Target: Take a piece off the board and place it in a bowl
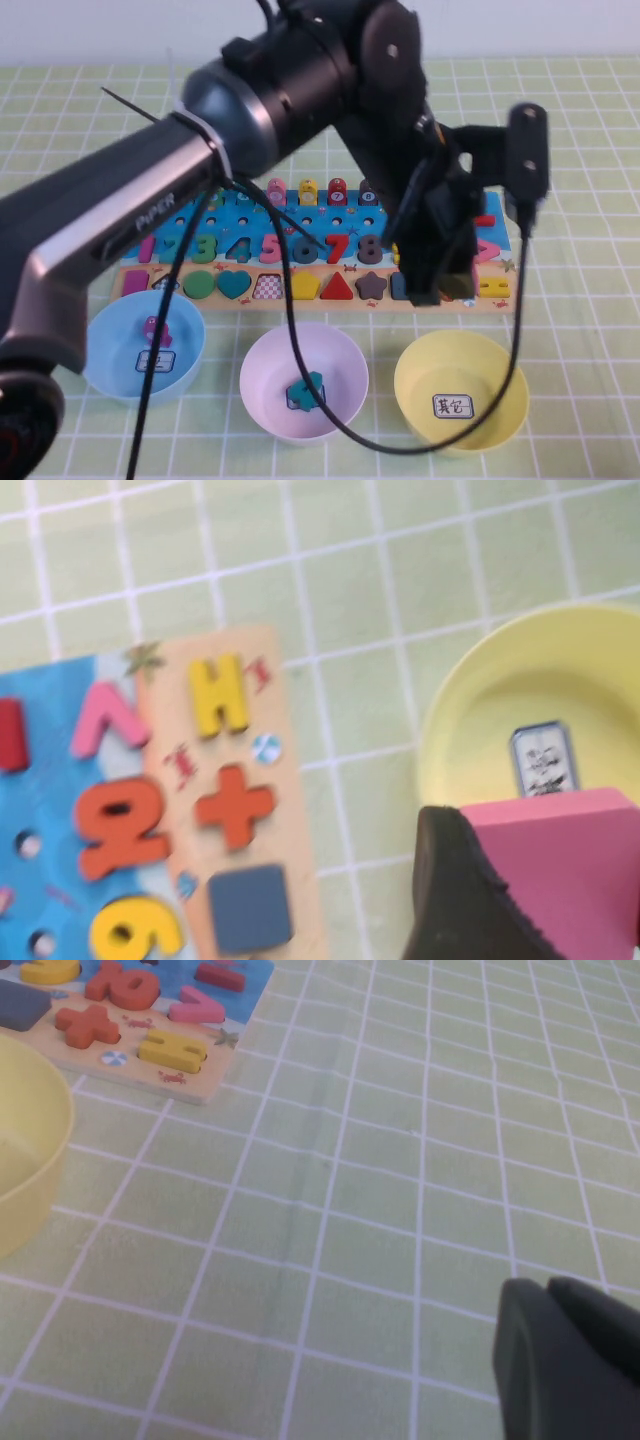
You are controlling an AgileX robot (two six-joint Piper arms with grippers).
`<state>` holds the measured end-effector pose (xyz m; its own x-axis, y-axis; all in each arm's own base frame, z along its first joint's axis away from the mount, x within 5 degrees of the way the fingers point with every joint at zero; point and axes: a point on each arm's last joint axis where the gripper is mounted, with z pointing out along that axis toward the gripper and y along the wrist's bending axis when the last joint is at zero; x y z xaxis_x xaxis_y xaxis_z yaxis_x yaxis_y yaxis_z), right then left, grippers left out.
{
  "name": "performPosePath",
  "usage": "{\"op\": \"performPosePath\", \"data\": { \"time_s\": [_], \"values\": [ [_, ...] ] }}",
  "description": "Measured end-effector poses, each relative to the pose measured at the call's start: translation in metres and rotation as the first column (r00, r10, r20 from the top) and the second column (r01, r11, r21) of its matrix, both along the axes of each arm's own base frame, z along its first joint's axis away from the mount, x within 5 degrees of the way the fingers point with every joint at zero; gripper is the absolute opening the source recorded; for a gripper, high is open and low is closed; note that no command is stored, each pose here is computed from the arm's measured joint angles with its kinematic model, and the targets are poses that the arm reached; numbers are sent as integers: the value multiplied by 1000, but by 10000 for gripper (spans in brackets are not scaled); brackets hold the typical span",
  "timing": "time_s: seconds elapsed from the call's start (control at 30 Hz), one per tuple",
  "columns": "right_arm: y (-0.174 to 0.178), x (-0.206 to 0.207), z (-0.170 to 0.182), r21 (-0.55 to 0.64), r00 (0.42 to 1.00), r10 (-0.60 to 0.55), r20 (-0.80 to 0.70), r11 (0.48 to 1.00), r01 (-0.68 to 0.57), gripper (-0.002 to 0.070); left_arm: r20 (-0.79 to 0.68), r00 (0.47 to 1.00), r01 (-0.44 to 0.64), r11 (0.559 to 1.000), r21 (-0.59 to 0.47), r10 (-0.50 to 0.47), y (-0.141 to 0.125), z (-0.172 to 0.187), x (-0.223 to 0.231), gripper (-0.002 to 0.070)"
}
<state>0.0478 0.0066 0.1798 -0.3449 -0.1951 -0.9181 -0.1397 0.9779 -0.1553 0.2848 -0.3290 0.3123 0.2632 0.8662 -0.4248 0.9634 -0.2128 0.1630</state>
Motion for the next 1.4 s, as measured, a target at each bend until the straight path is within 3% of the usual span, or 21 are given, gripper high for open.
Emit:
{"op": "performPosePath", "data": {
  "time_s": [0.23,0.4,0.57,1.4],
  "values": [
    [0,0,0,0,1000,0,0,1000,0,-18,-6,999,35,999,29,-35,-17,-4,-24,288],
    [0,0,0,0,1000,0,0,1000,0,-18,-69,996,56,993,105,-49,-13,-33,-30,288],
    [0,0,0,0,1000,0,0,1000,0,-18,-100,987,141,976,165,-126,-7,-57,-35,288],
    [0,0,0,0,1000,0,0,1000,0,-18,-83,983,177,968,176,-165,-28,-118,-19,288]
  ]
}}
